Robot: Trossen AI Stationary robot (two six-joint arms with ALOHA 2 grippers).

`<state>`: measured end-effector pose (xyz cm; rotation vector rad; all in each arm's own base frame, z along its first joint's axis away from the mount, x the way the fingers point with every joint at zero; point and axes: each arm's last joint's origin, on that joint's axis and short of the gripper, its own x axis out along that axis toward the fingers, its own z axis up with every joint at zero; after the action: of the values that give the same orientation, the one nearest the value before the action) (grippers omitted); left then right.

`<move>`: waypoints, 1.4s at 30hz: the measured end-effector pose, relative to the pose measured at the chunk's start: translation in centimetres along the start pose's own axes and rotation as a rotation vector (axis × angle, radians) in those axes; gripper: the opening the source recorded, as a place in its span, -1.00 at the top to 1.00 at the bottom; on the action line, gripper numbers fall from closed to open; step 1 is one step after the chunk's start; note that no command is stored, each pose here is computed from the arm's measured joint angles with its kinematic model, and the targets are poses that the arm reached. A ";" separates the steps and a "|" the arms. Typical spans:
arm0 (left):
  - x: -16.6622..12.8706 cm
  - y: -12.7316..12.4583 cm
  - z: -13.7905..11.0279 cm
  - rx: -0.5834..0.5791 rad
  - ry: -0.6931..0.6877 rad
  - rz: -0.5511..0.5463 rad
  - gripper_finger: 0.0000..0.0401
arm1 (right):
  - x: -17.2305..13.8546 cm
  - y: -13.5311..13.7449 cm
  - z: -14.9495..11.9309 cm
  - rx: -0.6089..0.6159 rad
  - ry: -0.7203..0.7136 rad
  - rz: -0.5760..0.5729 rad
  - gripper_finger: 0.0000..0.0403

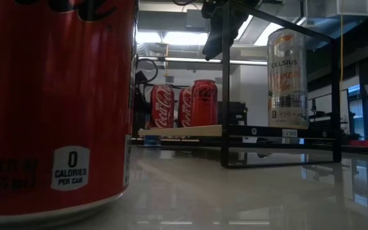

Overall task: Place canned beverage on shelf
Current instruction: Put the top blue soda can on the shelf

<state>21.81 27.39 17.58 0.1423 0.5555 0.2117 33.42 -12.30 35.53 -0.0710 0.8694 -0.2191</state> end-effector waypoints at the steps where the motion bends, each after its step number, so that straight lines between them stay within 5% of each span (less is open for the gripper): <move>1: 0.0 0.0 0.1 0.004 -0.005 0.005 -0.61 | 0.0 0.0 0.0 0.000 0.000 0.000 -0.84; 8: 0.0 0.2 0.3 0.003 -0.021 0.022 -0.56 | 0.0 0.0 0.0 0.000 0.000 0.000 -0.84; 20: 0.0 0.2 0.3 -0.020 -0.023 0.021 -0.04 | 0.0 0.0 0.0 0.002 0.000 0.000 -0.84; 30: -0.8 0.7 0.3 -0.085 -0.010 0.060 -0.02 | 0.0 0.0 0.0 0.012 0.003 0.001 -0.84; 42: -6.0 1.2 3.8 -0.038 -0.012 0.295 -0.02 | -3.5 0.1 -0.3 0.011 -0.043 -0.002 -0.84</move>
<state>18.69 26.85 23.98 0.1887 0.5173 0.5071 31.07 -11.39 37.96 -0.0661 0.8253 -0.2233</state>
